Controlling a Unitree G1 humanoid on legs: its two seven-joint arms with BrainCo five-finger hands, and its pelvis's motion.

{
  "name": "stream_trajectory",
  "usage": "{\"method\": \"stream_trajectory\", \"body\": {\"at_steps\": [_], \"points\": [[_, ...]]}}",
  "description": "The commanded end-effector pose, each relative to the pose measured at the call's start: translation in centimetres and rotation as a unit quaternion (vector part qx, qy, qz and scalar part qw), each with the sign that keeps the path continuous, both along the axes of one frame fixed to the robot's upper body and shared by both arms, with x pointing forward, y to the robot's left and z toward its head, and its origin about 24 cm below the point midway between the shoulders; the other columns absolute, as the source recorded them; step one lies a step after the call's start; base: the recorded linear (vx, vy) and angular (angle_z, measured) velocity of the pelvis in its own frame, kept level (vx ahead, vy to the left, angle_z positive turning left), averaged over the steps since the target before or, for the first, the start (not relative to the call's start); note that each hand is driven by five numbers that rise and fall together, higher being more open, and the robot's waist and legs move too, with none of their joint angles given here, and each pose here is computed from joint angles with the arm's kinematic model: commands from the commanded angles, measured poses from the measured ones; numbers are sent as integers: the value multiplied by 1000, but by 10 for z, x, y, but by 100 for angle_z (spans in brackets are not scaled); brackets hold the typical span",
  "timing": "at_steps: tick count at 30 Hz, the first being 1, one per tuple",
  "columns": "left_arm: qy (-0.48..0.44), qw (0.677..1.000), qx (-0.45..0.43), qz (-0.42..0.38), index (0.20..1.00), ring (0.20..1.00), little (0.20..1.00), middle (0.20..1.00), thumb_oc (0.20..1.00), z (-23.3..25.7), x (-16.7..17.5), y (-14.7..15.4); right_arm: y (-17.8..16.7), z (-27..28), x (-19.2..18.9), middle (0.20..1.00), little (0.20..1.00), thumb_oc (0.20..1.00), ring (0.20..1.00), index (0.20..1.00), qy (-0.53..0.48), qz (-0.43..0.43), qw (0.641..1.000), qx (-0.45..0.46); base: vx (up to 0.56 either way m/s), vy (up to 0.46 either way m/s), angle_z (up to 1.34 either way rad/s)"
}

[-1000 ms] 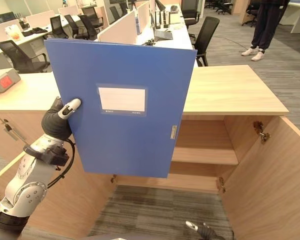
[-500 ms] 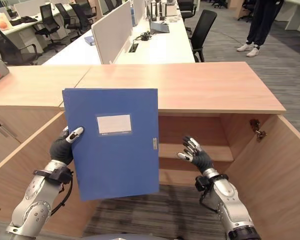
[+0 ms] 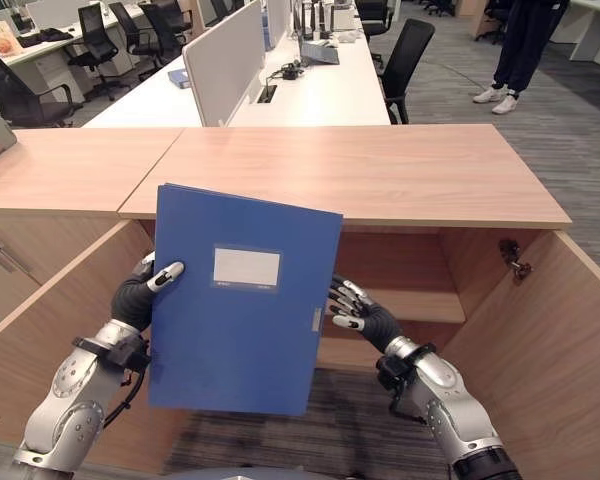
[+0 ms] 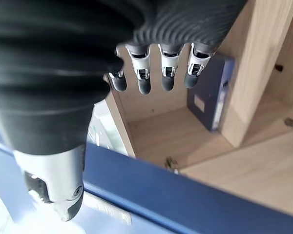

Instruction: Put the empty folder in the office cabinet

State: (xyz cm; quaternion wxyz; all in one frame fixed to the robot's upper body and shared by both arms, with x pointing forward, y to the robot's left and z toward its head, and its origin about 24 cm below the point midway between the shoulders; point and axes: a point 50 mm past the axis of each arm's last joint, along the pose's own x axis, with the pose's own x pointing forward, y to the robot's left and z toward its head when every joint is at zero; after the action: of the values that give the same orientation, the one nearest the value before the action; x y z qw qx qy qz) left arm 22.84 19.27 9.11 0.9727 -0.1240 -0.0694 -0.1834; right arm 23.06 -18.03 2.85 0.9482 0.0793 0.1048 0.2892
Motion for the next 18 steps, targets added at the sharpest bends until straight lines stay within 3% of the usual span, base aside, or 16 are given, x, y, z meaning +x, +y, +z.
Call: {"method": "stream_trajectory", "body": {"at_steps": [1,7,18], "points": [[-105,994,18,-6,200,200,200,200,200,40,16,1,19,40,20,1000,1000,1000,1000,1000,-84,51,994,41,0,0,0],[-134,990,35,-12,200,200,200,200,200,51,26,-7,47,59,26,1000,1000,1000,1000,1000,-121,95,985,76,0,0,0],[-137,989,24,-51,200,200,200,200,200,51,30,-30,66,56,29,1000,1000,1000,1000,1000,-119,101,984,89,0,0,0]]}}
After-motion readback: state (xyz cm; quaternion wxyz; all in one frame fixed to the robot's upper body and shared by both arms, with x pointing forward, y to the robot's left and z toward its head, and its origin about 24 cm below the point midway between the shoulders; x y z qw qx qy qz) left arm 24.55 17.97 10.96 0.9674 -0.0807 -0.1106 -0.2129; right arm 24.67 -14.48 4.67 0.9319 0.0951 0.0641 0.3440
